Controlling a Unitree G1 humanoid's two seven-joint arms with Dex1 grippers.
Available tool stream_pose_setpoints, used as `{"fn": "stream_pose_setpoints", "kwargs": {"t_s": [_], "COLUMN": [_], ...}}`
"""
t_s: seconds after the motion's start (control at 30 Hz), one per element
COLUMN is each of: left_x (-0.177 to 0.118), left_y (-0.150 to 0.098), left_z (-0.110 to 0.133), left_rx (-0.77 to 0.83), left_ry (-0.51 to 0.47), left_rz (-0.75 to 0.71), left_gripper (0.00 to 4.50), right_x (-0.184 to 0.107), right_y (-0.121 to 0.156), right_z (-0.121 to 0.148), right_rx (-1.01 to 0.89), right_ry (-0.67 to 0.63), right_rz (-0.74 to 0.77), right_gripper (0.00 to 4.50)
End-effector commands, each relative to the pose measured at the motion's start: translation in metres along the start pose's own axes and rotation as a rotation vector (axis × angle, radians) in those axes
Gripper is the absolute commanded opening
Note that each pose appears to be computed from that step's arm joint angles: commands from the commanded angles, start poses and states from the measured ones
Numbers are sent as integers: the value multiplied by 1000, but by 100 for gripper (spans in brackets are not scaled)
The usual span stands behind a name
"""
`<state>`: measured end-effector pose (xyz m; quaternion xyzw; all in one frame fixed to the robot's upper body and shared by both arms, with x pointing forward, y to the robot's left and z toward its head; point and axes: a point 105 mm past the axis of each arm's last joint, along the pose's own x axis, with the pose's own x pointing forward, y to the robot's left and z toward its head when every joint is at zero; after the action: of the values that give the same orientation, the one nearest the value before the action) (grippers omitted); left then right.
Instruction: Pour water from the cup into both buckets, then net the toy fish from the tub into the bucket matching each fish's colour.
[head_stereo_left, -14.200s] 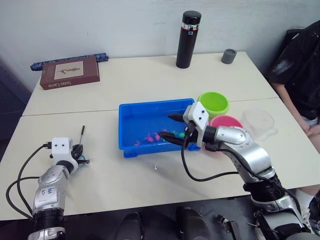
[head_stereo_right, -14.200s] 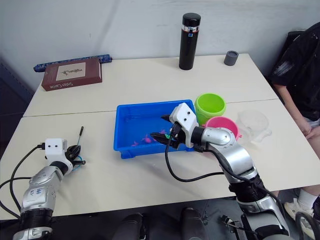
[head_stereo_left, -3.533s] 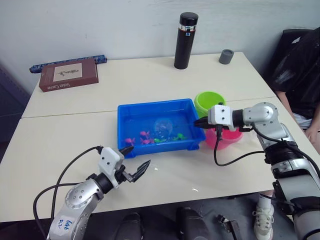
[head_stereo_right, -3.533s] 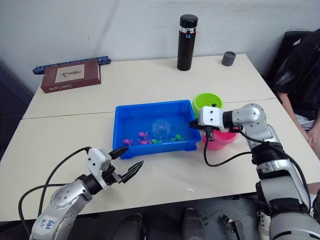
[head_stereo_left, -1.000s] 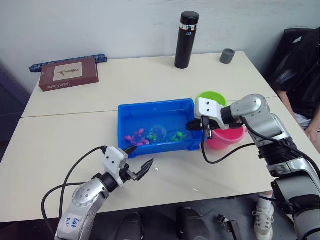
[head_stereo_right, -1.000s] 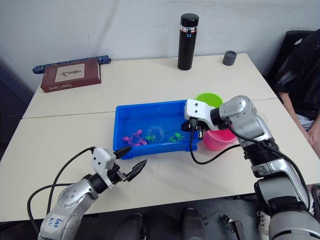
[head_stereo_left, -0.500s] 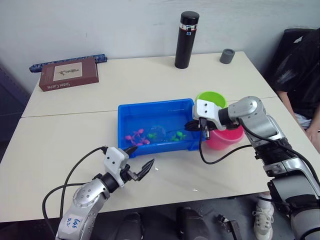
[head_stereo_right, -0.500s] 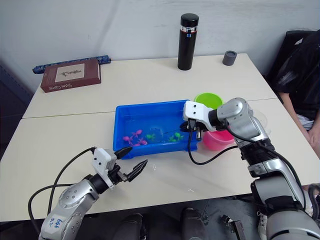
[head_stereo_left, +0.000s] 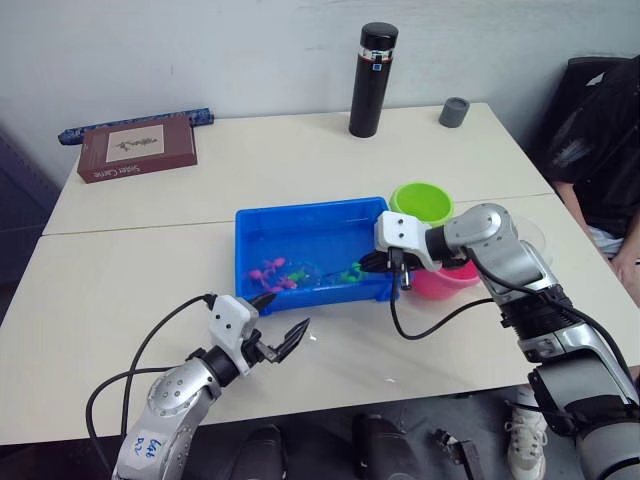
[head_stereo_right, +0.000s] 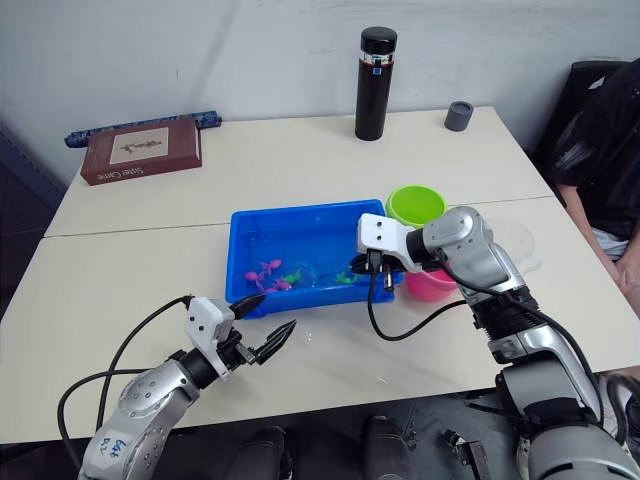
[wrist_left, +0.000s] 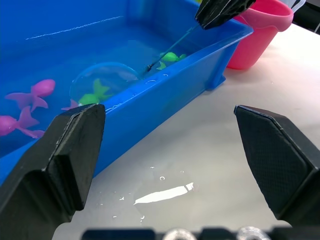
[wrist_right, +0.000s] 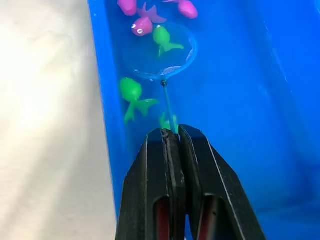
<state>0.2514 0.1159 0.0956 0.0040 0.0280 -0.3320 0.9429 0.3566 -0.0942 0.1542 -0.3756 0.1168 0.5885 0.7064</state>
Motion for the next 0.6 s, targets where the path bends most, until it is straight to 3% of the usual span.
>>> {"fn": "stream_pose_setpoints", "kwargs": {"t_s": [0.03, 0.6], "left_x": [-1, 0], "left_y": [-5, -4], "left_z": [7, 6], "left_rx": [21, 20], "left_ry": [-28, -25], "left_rz": [-7, -11], "left_gripper": [446, 446], "right_x": [0, -9], "right_y": [-1, -14], "right_z": [13, 41], "right_rx": [-32, 136], "right_ry": [-32, -147], "right_rz": [-8, -33], "right_gripper": [0, 0]}}
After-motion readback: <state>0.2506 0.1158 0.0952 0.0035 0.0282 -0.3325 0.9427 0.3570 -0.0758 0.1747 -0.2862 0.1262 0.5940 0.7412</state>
